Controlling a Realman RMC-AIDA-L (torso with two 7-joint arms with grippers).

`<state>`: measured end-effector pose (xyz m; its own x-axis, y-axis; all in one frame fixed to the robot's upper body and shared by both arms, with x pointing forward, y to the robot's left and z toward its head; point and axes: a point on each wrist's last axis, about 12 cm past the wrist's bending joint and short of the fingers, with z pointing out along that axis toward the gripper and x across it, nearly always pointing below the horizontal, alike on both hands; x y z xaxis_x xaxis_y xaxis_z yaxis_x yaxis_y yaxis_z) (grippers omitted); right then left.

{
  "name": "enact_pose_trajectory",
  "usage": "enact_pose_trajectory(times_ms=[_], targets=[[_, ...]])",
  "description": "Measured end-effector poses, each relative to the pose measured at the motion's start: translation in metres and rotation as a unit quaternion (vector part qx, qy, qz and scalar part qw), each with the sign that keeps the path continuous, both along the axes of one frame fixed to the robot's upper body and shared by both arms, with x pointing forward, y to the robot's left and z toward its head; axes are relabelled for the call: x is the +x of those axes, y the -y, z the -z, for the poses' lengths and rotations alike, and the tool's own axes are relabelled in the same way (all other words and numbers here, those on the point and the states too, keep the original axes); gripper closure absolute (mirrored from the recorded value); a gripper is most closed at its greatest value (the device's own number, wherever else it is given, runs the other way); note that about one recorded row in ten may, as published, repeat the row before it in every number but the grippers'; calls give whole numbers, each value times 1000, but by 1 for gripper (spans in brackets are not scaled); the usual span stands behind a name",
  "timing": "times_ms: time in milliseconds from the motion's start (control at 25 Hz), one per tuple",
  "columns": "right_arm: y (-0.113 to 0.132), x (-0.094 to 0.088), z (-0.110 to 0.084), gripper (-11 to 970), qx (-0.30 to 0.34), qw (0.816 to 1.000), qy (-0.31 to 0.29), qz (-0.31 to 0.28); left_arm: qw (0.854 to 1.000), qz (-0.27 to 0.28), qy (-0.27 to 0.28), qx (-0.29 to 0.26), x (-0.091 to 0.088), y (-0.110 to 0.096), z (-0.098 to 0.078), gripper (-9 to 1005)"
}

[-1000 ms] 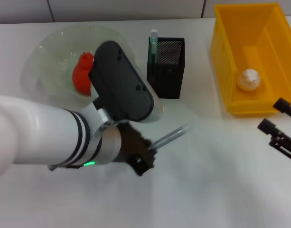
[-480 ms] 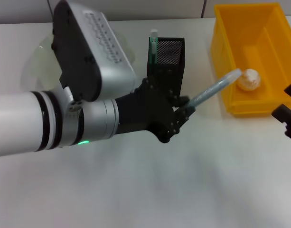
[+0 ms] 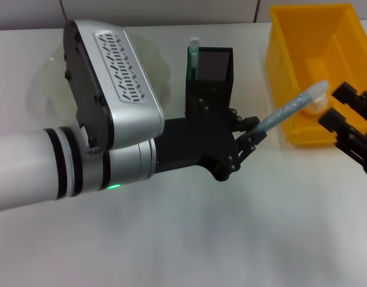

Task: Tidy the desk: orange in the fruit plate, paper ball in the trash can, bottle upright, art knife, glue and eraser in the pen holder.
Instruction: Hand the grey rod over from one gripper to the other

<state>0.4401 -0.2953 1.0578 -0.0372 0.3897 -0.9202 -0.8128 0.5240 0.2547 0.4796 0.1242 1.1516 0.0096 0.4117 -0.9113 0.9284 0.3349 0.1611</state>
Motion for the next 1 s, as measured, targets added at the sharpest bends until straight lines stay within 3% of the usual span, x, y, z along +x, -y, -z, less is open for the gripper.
enact_pose_trajectory(times_ms=[280,680,1000], targets=[[-18,21,1,275,5,1000,-21,-17,1000,4,1,4,2,2,4,848],[-27,25,1,280,-3,998,-38,-57,1000,1,4,4,4,1,4,849],[-26,22,2,625,-16,999,-18,-44,1000,-1,1,4,5,0,6,850]])
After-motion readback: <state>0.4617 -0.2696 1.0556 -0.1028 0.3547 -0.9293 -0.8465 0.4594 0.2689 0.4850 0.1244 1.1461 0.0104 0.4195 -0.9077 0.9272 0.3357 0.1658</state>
